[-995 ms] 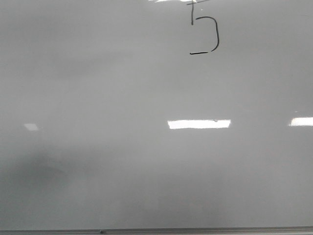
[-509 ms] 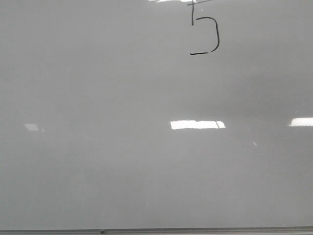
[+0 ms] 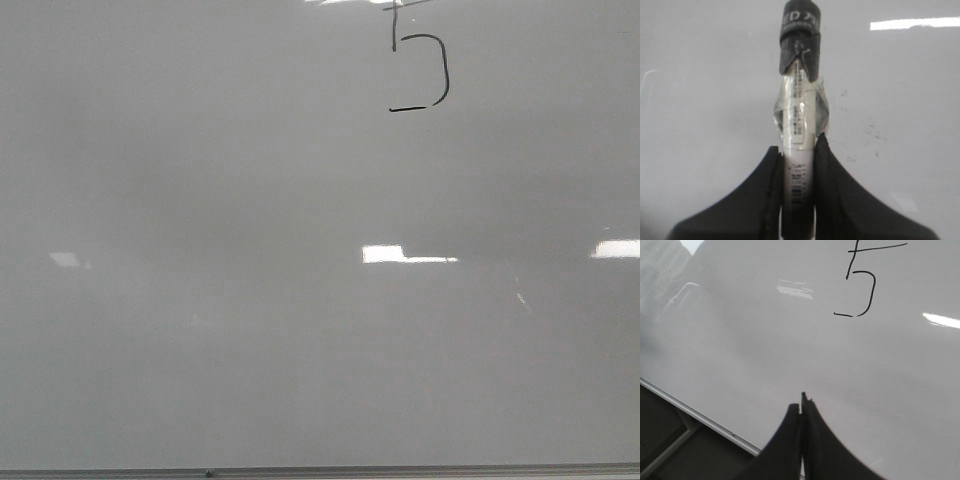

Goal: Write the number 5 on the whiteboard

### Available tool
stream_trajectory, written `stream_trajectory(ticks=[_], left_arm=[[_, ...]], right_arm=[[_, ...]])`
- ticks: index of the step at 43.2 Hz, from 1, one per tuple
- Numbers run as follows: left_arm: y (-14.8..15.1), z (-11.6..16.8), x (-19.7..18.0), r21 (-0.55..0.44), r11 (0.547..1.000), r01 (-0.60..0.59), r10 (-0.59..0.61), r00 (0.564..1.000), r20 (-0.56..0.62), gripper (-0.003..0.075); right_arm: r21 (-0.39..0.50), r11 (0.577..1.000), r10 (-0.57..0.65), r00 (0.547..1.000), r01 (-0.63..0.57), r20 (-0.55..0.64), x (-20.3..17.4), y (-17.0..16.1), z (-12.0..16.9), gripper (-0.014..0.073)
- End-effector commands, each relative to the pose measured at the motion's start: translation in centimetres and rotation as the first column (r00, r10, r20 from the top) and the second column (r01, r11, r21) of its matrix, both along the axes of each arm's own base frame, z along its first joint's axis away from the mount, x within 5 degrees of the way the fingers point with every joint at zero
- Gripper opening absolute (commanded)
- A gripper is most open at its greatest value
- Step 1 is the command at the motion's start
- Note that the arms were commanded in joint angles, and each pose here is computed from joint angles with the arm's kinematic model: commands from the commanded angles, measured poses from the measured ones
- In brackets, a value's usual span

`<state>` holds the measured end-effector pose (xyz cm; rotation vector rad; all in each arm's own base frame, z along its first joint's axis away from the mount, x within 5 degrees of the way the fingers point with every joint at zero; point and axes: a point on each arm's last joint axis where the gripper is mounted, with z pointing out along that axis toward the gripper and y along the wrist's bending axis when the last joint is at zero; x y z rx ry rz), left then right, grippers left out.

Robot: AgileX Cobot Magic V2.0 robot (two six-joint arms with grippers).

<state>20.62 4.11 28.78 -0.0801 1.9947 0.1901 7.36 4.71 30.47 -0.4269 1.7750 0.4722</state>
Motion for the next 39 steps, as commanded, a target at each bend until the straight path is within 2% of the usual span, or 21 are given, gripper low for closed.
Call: stream_trajectory(ticks=[1,10,19,39], left_arm=[[0.8,1.2,2.5,0.006,1.000,-0.030,0.030,0.993,0.112,-0.0020],[1.6,-1.3,6.2,-0.009,0.999,-0.035,0.035,0.999,0.018,-0.0020],[2.1,-2.5,8.6,-0.016,0.999,-0.036,0.035,0.999,-0.027,-0.0001],[2.4,-3.3,9.9,-0.013,0.999,-0.033,0.032,0.998,-0.052,0.0345]], right_arm=[[0.049,0.999,-0.015,0.996,0.011,0.086,0.1,-0.1,1.5,-0.0067],[0.037,0.999,-0.012,0.998,0.010,0.067,0.1,-0.1,1.3,-0.0067],[0.026,1.000,-0.010,0.999,0.009,0.049,0.0,-0.1,1.1,-0.0067],[0.026,1.000,-0.010,0.999,0.009,0.049,0.0,-0.1,1.1,-0.0067]])
